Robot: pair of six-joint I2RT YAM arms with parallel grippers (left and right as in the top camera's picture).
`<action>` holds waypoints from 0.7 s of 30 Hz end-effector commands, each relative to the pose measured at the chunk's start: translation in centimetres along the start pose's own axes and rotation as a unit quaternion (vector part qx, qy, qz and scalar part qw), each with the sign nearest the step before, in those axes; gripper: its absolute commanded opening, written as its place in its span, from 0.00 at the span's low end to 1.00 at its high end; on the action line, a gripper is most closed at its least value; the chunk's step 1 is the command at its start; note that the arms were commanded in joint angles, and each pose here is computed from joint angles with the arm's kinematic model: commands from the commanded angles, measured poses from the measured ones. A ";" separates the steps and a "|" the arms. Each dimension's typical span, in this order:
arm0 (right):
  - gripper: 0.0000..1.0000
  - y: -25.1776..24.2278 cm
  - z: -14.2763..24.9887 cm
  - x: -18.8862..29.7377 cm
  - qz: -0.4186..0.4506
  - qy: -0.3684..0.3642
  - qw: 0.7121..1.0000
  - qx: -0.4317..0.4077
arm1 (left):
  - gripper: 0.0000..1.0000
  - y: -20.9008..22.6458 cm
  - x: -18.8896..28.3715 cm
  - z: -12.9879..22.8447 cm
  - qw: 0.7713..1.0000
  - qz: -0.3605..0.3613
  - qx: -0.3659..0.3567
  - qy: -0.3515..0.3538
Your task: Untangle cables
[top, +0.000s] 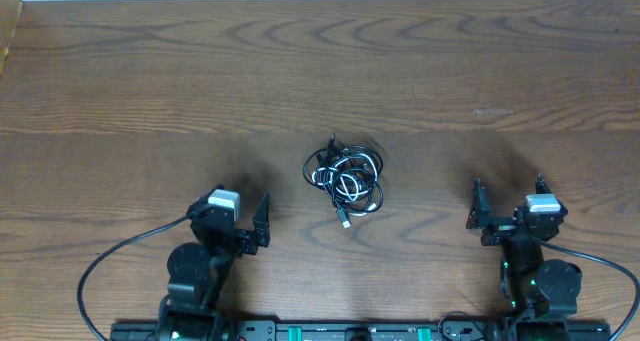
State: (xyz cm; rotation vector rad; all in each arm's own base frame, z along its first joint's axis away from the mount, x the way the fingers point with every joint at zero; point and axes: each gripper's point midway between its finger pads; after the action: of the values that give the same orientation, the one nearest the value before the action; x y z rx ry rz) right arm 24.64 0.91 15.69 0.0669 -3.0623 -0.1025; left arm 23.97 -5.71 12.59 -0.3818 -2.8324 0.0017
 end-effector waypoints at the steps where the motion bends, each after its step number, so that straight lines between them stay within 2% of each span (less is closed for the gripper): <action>1: 0.99 -0.1 0.0 0.0 0.001 0.000 1.000 -0.004 | 0.87 -0.5 0.5 -3.1 1.000 0.010 -0.006 -0.015; 21: 0.99 -0.1 0.0 0.0 0.001 0.000 1.000 -0.004 | 0.87 -0.7 0.9 -8.0 0.991 0.011 0.030 0.132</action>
State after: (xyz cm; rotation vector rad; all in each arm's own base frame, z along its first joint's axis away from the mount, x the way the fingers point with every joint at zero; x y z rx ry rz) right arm 24.64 0.96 15.69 0.0715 -3.0621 -0.1032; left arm 24.92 -6.06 18.57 -0.3535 -2.5526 0.0150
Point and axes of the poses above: each gripper's point midway between its finger pads, its own x axis back along the fingers, its own y axis along the line the jaws close on, z = x × y, and after that the axes turned 3 degrees about -x, right-handed
